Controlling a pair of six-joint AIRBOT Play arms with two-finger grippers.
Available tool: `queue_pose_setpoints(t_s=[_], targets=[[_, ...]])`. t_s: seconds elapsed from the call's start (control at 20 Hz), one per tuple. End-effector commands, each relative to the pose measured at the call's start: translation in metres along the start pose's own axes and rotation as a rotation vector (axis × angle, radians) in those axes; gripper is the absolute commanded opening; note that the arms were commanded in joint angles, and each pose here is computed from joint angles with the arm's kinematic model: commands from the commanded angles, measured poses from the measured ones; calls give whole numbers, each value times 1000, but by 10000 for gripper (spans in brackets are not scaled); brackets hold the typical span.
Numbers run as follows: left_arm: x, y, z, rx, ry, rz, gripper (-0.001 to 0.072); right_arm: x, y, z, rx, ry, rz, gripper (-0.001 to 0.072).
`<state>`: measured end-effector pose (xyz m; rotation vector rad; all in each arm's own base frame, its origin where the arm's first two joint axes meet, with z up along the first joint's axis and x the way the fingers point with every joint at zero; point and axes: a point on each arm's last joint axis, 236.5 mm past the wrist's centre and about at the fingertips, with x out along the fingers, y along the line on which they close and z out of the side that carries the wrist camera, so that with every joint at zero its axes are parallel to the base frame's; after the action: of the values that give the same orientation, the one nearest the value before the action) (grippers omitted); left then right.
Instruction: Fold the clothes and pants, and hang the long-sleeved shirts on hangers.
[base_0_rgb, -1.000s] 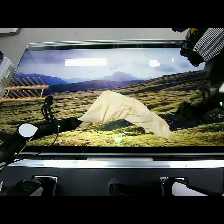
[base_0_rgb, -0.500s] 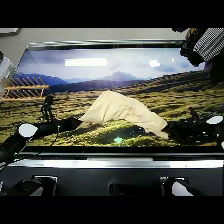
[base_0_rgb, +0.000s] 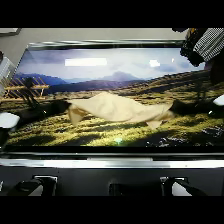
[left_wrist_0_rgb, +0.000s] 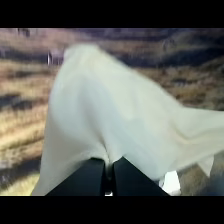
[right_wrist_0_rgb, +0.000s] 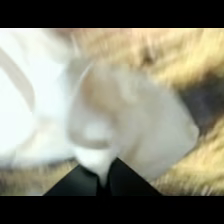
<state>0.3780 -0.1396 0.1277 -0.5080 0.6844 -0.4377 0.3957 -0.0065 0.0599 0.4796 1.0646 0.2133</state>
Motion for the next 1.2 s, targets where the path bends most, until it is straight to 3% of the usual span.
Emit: queue_pose_setpoints(t_s=[0.0, 0.2, 0.5, 0.6, 0.85, 1.05, 1.15], targets=[[-96, -37, 131, 195, -304, 15, 19, -163, 75, 129, -276, -516, -77, 40], [-243, -86, 210, 392, -619, 164, 19, -320, 152, 128, -403, -855, -162, 40], [-319, -145, 183, 471, -776, 199, 19, -371, 187, 53, -425, -889, -172, 41], [-319, -141, 167, 488, -726, 242, 19, -350, 167, 25, -362, -738, -215, 41], [-236, -51, 102, 259, -362, 272, 19, -214, 76, -64, -134, -59, -234, 40], [-124, 67, 20, -10, -119, 278, 18, -73, 8, -78, 87, 96, -144, 39], [-70, 113, 6, -41, -88, 312, 19, -15, -14, -55, 214, 83, -84, 39]])
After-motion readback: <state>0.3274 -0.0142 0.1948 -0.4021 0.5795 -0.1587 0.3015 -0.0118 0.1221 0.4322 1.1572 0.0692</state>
